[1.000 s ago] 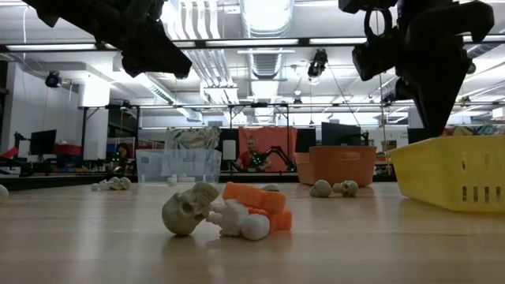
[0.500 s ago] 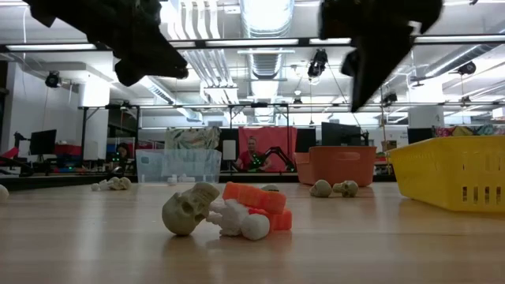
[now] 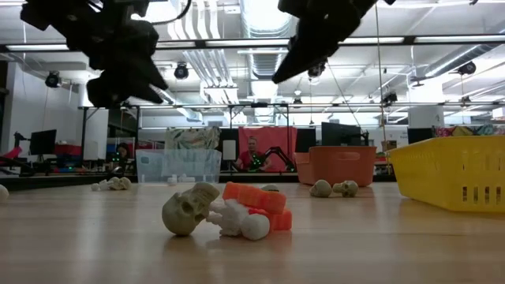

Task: Sort Halloween decoration
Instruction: Put the gray skull toy into the yellow bin

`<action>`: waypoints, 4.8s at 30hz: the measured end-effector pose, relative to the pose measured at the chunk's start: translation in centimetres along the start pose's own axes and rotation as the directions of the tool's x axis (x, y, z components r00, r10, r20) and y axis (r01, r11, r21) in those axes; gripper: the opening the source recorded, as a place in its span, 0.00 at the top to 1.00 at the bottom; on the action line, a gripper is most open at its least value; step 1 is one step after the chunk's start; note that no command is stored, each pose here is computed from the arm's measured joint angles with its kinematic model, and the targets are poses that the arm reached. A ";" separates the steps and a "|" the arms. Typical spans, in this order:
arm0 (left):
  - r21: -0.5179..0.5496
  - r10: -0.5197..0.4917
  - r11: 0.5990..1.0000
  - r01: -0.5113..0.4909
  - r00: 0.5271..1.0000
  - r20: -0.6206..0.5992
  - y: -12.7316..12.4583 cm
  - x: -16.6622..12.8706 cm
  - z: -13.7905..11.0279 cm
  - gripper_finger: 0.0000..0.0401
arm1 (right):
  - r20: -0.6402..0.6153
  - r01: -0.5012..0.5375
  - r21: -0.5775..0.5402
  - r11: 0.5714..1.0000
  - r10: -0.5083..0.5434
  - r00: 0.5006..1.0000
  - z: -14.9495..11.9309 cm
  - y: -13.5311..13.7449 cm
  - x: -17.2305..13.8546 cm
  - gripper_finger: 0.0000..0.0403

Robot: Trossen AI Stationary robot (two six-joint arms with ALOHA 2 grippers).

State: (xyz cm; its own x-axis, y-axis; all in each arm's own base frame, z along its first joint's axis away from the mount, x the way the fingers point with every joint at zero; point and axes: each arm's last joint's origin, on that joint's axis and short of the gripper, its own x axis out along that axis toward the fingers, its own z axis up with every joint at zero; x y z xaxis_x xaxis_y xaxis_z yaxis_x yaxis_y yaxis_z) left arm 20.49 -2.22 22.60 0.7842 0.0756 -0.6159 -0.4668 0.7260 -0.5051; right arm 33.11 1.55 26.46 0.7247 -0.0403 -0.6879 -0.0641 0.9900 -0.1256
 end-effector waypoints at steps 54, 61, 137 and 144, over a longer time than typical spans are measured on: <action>0.049 0.590 0.734 -0.678 0.600 -0.540 -2.7 3.1 -10.7 0.56 | 0.066 0.027 -0.113 0.993 -0.020 0.998 0.1 -0.9 0.4 0.66; 0.090 0.614 0.708 -0.700 0.548 -0.568 -2.5 4.4 -12.0 0.60 | 0.074 0.029 -0.112 0.993 -0.021 0.997 0.2 -0.9 0.4 0.68; 0.759 -0.447 0.639 0.122 0.863 0.237 -11.4 24.1 5.3 0.93 | -0.190 -0.020 0.496 0.868 0.131 0.973 -9.0 3.7 -13.6 0.70; 0.731 -0.499 0.645 0.222 0.847 0.184 -11.5 25.5 5.4 0.89 | -0.198 -0.014 0.455 0.890 0.117 0.973 -8.7 3.9 -12.7 0.70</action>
State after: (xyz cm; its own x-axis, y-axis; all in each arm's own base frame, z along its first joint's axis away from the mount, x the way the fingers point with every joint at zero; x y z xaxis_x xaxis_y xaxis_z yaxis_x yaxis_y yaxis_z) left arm 48.01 -4.94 15.98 0.9722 -0.1727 -0.1580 0.1716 0.9850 -0.0206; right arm 17.67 4.71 28.47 0.5622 0.0494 -0.8255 0.2452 0.9434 0.2234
